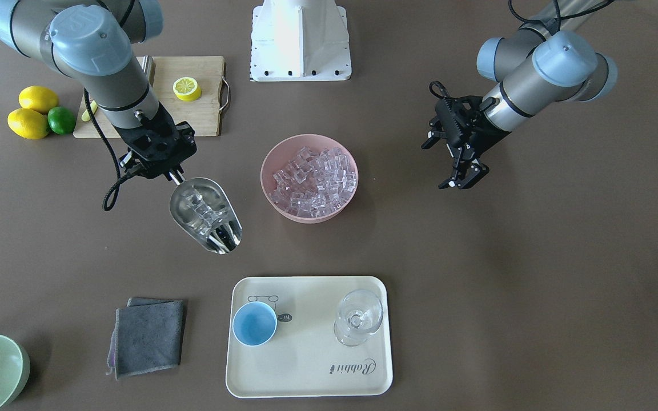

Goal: Put ice in cup with scoop
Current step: 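Carry the loaded scoop to the light-blue cup while the left arm withdraws, then tilt the scoop with the right gripper to pour ice into the light-blue cup, then carry the empty scoop with the right gripper back to its starting spot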

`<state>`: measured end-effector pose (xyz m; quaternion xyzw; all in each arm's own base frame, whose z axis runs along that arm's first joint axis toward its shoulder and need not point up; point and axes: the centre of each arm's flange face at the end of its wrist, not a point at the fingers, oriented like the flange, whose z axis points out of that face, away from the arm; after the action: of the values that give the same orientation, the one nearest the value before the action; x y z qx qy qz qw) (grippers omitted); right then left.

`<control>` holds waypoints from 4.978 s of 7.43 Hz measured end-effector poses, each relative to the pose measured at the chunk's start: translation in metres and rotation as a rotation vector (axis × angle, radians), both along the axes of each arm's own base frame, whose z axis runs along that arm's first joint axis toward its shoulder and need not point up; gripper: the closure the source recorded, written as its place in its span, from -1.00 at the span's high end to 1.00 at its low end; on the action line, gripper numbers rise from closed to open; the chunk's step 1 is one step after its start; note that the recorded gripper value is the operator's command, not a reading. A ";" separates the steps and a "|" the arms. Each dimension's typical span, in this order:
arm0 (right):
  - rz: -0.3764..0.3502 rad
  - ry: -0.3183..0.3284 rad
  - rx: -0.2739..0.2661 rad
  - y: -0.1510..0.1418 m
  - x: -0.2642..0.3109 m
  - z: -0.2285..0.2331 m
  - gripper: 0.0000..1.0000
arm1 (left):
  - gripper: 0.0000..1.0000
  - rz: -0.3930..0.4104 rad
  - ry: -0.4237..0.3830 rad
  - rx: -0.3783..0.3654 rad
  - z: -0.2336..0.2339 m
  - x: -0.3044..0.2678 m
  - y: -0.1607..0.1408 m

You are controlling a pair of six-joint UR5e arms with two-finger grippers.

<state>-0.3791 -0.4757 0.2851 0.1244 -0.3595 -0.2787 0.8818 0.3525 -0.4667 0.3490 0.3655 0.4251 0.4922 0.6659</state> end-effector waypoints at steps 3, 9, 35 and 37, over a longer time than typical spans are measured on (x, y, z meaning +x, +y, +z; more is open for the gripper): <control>0.036 0.012 -0.174 -0.067 0.026 -0.008 -1.00 | 0.96 -0.138 -0.214 -0.249 0.033 -0.081 -0.024; -0.070 0.147 -0.272 -0.141 -0.017 -0.075 -1.00 | 0.96 -0.433 -0.503 -0.627 0.144 -0.228 -0.052; 0.148 0.178 -0.437 -0.053 0.160 0.084 -1.00 | 0.96 -0.648 -0.350 -1.103 0.300 -0.421 0.008; 0.184 0.179 -0.464 -0.043 0.165 0.125 -1.00 | 0.96 -0.647 -0.350 -1.103 0.300 -0.421 0.008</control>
<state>-0.2142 -0.5190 0.4102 -0.0741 -0.3214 -0.1173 0.9367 -0.0681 -0.4589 0.6494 -0.0051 0.3691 0.0296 0.9289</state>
